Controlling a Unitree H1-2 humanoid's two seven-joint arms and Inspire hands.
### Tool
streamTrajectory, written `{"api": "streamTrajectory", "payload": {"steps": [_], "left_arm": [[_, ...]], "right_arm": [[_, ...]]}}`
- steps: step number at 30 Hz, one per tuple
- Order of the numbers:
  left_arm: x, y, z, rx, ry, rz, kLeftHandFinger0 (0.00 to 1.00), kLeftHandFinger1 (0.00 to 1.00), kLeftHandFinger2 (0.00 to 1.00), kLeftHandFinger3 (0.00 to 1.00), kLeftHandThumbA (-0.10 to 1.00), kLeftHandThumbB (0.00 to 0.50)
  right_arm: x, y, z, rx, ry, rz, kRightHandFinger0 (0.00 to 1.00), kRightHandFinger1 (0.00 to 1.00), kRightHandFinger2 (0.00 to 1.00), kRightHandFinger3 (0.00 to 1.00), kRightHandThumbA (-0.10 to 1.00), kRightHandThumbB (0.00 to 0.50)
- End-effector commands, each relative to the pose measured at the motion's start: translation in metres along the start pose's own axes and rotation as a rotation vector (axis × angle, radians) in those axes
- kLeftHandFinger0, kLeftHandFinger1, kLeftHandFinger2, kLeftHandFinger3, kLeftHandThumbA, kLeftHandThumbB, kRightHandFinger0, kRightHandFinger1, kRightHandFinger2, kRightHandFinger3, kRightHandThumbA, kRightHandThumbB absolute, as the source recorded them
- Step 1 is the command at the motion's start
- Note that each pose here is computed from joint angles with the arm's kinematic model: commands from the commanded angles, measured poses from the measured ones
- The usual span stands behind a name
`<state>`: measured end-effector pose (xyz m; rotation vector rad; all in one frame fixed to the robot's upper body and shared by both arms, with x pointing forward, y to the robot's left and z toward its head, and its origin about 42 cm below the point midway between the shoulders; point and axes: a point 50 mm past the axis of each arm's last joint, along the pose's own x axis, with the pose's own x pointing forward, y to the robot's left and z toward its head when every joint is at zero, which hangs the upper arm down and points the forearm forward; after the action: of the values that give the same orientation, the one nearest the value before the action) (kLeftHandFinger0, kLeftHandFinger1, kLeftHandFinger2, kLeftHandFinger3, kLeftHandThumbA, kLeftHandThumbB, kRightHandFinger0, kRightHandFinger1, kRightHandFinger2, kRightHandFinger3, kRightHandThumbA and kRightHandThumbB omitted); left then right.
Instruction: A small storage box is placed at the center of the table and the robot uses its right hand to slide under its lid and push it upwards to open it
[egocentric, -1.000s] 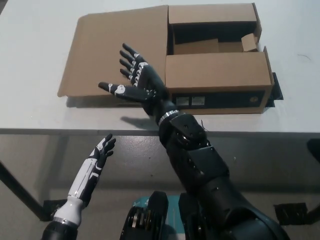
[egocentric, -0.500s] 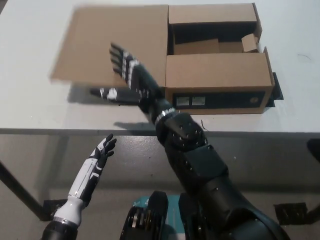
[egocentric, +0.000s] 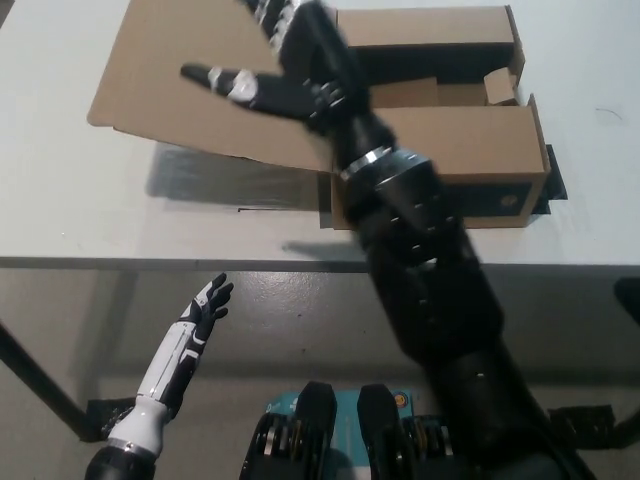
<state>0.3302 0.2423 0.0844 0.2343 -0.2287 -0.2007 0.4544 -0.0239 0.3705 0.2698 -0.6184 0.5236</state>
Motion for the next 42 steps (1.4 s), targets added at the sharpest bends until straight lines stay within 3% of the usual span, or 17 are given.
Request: {"api": "streamTrajectory", "payload": {"steps": [1, 6, 7, 11, 16, 19, 20, 22, 23, 25, 28, 31, 34, 36, 38, 40, 42], "left_arm": [[0.009, 0.002, 0.009, 0.008, -0.052, -0.018, 1.0, 1.0, 1.0, 1.0, 1.0, 0.5], [0.004, 0.0, 0.008, 0.005, -0.046, -0.022, 1.0, 1.0, 1.0, 1.0, 1.0, 0.5], [0.004, 0.001, 0.008, 0.0, -0.046, -0.024, 1.0, 1.0, 1.0, 1.0, 1.0, 0.5], [-0.001, -0.004, 0.005, -0.019, -0.042, -0.017, 1.0, 1.0, 1.0, 1.0, 1.0, 0.5], [-0.003, -0.001, 0.003, -0.016, -0.034, -0.018, 1.0, 1.0, 1.0, 1.0, 1.0, 0.5], [-0.003, -0.002, 0.002, -0.024, -0.032, -0.019, 1.0, 1.0, 1.0, 1.0, 1.0, 0.5], [-0.003, -0.003, 0.001, -0.024, -0.033, -0.018, 1.0, 1.0, 1.0, 1.0, 1.0, 0.5], [-0.004, -0.004, 0.002, -0.029, -0.028, -0.016, 1.0, 1.0, 1.0, 1.0, 1.0, 0.5], [-0.004, -0.004, 0.002, -0.025, -0.03, -0.018, 1.0, 1.0, 1.0, 1.0, 1.0, 0.5], [-0.004, -0.001, 0.001, -0.018, -0.03, -0.018, 1.0, 1.0, 1.0, 1.0, 1.0, 0.5], [-0.004, 0.0, 0.001, 0.002, -0.028, -0.014, 1.0, 1.0, 1.0, 1.0, 1.0, 0.5], [-0.004, 0.0, 0.001, 0.001, -0.032, -0.008, 1.0, 1.0, 1.0, 1.0, 1.0, 0.5], [-0.003, 0.001, 0.001, -0.004, -0.032, -0.003, 1.0, 1.0, 1.0, 1.0, 1.0, 0.5], [-0.001, 0.003, 0.0, 0.004, -0.037, -0.005, 1.0, 1.0, 1.0, 1.0, 1.0, 0.5], [-0.001, 0.004, 0.0, 0.008, -0.042, -0.001, 1.0, 1.0, 1.0, 1.0, 1.0, 0.5], [-0.001, 0.007, 0.001, 0.016, -0.047, -0.002, 1.0, 1.0, 1.0, 1.0, 1.0, 0.5], [-0.002, 0.006, 0.001, 0.013, -0.049, -0.006, 1.0, 1.0, 1.0, 1.0, 1.0, 0.5]], "right_arm": [[-0.035, 0.005, 0.249, 0.081, -0.658, 0.213, 1.0, 1.0, 1.0, 1.0, 1.0, 0.367], [-0.108, -0.036, 0.276, -0.158, -0.759, 0.153, 1.0, 1.0, 1.0, 1.0, 1.0, 0.373], [-0.13, -0.046, 0.278, -0.249, -0.786, 0.143, 1.0, 1.0, 1.0, 1.0, 1.0, 0.41], [-0.186, -0.057, 0.277, -0.482, -0.811, 0.122, 1.0, 1.0, 1.0, 1.0, 1.0, 0.417], [-0.244, -0.056, 0.26, -0.613, -0.738, 0.064, 1.0, 1.0, 1.0, 1.0, 1.0, 0.432], [-0.27, -0.058, 0.252, -0.7, -0.697, 0.041, 1.0, 1.0, 1.0, 1.0, 1.0, 0.417], [-0.276, -0.058, 0.25, -0.72, -0.669, 0.034, 1.0, 1.0, 1.0, 1.0, 1.0, 0.443], [-0.291, -0.057, 0.243, -0.728, -0.615, 0.019, 1.0, 1.0, 1.0, 1.0, 1.0, 0.328], [-0.295, -0.058, 0.242, -0.717, -0.588, 0.016, 1.0, 1.0, 1.0, 1.0, 1.0, 0.312], [-0.301, -0.058, 0.232, -0.688, -0.543, -0.034, 1.0, 1.0, 1.0, 1.0, 1.0, 0.348], [-0.307, -0.075, 0.201, -0.661, -0.481, -0.054, 1.0, 1.0, 1.0, 1.0, 1.0, 0.378], [-0.318, -0.084, 0.158, -0.583, -0.3, -0.144, 1.0, 1.0, 1.0, 1.0, 1.0, 0.425], [-0.331, -0.089, 0.124, -0.491, -0.173, -0.163, 1.0, 1.0, 1.0, 1.0, 1.0, 0.368], [-0.338, -0.089, 0.103, -0.483, -0.104, -0.219, 1.0, 1.0, 1.0, 1.0, 1.0, 0.376], [-0.35, -0.086, 0.076, -0.464, -0.025, -0.288, 1.0, 1.0, 1.0, 1.0, 1.0, 0.342], [-0.36, -0.085, 0.054, -0.428, 0.034, -0.332, 1.0, 1.0, 1.0, 1.0, 1.0, 0.367], [-0.371, -0.088, 0.035, -0.428, 0.082, -0.362, 1.0, 1.0, 1.0, 1.0, 1.0, 0.325]]}}
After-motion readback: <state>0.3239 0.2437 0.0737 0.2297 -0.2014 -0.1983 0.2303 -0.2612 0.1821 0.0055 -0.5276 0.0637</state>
